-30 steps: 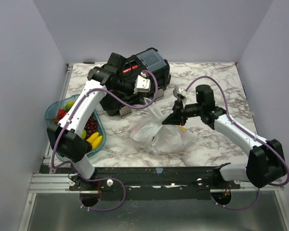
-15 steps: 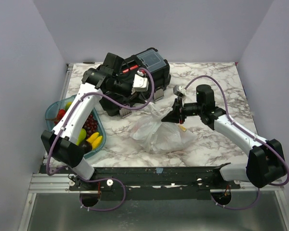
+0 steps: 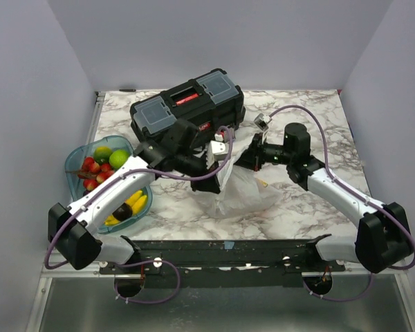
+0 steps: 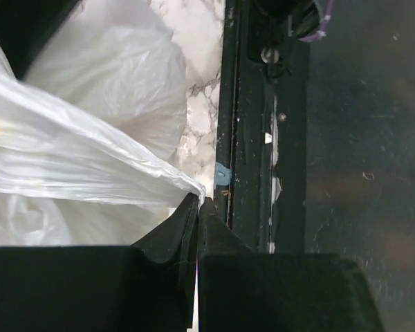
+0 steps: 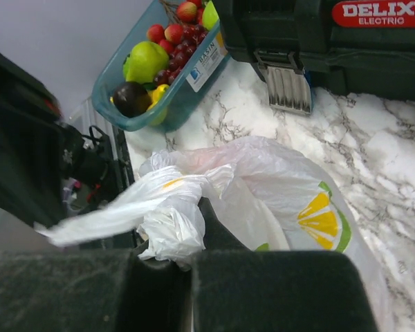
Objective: Place the fake fruits into the plastic bag and tie a complex knot
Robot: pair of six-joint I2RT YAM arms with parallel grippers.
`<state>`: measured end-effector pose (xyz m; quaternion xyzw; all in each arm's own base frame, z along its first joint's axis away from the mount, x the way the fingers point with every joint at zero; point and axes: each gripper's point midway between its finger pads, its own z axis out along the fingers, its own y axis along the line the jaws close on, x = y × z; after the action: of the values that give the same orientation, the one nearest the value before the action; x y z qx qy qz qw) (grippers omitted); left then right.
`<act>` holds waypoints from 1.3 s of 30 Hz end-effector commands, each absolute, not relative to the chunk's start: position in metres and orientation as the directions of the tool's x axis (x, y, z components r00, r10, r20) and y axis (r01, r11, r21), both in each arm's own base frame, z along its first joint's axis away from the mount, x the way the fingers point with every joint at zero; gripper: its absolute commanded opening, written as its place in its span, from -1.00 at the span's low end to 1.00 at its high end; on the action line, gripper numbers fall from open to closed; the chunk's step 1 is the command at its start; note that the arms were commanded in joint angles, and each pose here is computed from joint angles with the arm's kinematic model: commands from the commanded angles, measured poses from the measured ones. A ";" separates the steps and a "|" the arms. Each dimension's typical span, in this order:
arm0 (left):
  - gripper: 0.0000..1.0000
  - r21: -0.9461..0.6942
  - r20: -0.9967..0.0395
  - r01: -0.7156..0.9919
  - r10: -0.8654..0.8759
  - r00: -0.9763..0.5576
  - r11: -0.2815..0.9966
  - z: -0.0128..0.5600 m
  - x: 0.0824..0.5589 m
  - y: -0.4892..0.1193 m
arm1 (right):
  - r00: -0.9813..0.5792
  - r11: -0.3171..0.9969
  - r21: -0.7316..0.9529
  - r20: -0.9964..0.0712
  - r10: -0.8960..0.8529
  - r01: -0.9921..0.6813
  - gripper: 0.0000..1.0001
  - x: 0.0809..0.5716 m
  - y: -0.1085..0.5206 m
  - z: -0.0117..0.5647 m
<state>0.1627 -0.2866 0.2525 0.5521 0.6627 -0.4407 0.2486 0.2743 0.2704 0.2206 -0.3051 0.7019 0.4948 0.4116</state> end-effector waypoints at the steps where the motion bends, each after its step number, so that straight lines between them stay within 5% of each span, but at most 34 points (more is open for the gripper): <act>1: -1.00 -0.411 -0.732 0.867 0.466 -0.498 0.281 0.203 0.171 -0.312 | -0.508 0.428 0.499 -0.855 0.103 -0.753 -0.99 0.288 0.262 0.234; 7: -1.00 -0.345 -0.628 0.691 0.391 -0.673 0.636 0.140 0.230 -0.294 | -0.552 0.409 0.549 -0.825 0.123 -0.729 -0.99 0.267 0.257 0.235; 10: -1.00 -0.374 -0.637 0.607 0.282 -0.717 0.701 0.136 0.264 -0.283 | -0.592 0.361 0.594 -0.795 0.129 -0.719 -0.99 0.250 0.257 0.232; 17: -1.00 -0.329 -0.792 0.770 0.284 -0.540 0.546 0.171 0.285 -0.311 | -0.676 0.272 0.702 -0.710 0.195 -0.659 -0.99 0.237 0.266 0.235; 22: -1.00 -0.454 -0.773 0.817 0.300 -0.560 0.355 0.181 0.255 -0.331 | -0.691 0.279 0.728 -0.684 0.236 -0.626 -0.99 0.247 0.271 0.233; 26: -1.00 -0.559 -0.703 0.757 0.291 -0.649 0.338 0.169 0.244 -0.335 | -0.687 0.275 0.713 -0.698 0.201 -0.645 -0.95 0.240 0.270 0.233; 29: -1.00 -0.595 -0.677 0.722 0.262 -0.687 0.353 0.167 0.250 -0.338 | -0.665 0.283 0.669 -0.736 0.126 -0.687 -0.44 0.229 0.266 0.236; 32: -1.00 -0.612 -0.670 0.694 0.219 -0.710 0.378 0.168 0.260 -0.336 | -0.640 0.338 0.608 -0.768 0.022 -0.718 0.38 0.219 0.255 0.241; 34: -1.00 -0.614 -0.668 0.686 0.206 -0.715 0.390 0.168 0.264 -0.332 | -0.611 0.363 0.564 -0.791 -0.019 -0.741 0.71 0.212 0.245 0.251; 39: -1.00 -0.618 -0.666 0.673 0.184 -0.723 0.407 0.166 0.267 -0.329 | -0.535 0.369 0.502 -0.845 0.013 -0.782 0.84 0.218 0.222 0.299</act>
<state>0.2672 -0.3284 0.1609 0.2797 0.8049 -0.4579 0.2534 0.2237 0.2425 0.2826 -0.2477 0.7186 0.5119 0.4002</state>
